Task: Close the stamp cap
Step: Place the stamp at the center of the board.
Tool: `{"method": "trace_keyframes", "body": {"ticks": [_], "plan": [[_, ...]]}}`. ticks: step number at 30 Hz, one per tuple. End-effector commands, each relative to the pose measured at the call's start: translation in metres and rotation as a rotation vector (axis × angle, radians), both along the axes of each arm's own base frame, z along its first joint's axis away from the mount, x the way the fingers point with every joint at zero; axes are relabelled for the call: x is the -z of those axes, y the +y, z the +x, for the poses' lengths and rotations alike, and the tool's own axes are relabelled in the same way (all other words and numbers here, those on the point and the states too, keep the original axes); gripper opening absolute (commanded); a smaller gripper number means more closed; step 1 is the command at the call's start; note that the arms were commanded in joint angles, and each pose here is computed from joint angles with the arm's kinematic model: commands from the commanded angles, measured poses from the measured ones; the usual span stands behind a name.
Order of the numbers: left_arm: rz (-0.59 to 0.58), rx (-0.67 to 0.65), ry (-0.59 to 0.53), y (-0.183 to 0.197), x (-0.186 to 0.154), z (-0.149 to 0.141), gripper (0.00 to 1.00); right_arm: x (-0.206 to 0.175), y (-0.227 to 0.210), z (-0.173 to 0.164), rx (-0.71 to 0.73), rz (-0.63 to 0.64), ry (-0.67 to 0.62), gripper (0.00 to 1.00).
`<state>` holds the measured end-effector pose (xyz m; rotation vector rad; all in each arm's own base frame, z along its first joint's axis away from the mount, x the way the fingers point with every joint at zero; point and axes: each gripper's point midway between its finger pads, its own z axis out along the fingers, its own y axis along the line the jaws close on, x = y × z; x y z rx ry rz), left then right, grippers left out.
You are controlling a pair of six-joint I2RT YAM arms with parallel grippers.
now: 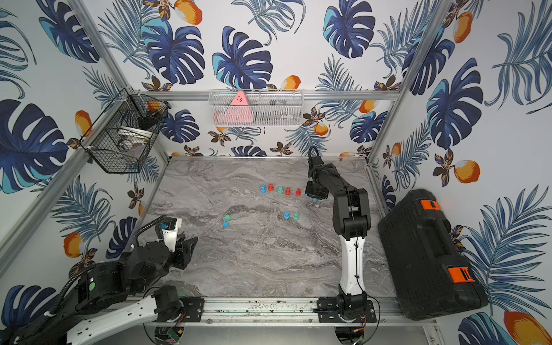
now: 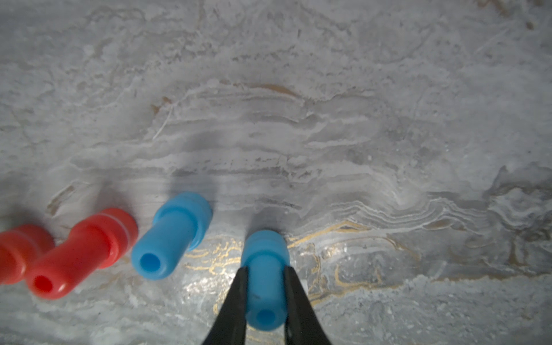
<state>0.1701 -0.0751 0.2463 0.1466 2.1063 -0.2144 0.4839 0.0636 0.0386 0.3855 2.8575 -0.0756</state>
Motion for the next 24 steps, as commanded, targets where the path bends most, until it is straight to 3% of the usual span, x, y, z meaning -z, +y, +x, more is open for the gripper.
{"method": "trace_keyframes", "body": {"ticks": [1,16,24], "plan": [[-0.014,-0.018,-0.009,0.002,-0.003,0.001,0.50,0.002,-0.003,0.002,0.021,-0.009,0.010,0.18],[-0.019,-0.026,-0.017,0.004,-0.004,0.001,0.50,0.004,-0.004,0.025,0.042,-0.021,0.006,0.19],[-0.023,-0.024,-0.019,0.004,-0.005,0.001,0.50,-0.004,-0.003,0.027,0.041,-0.019,-0.009,0.30]]}}
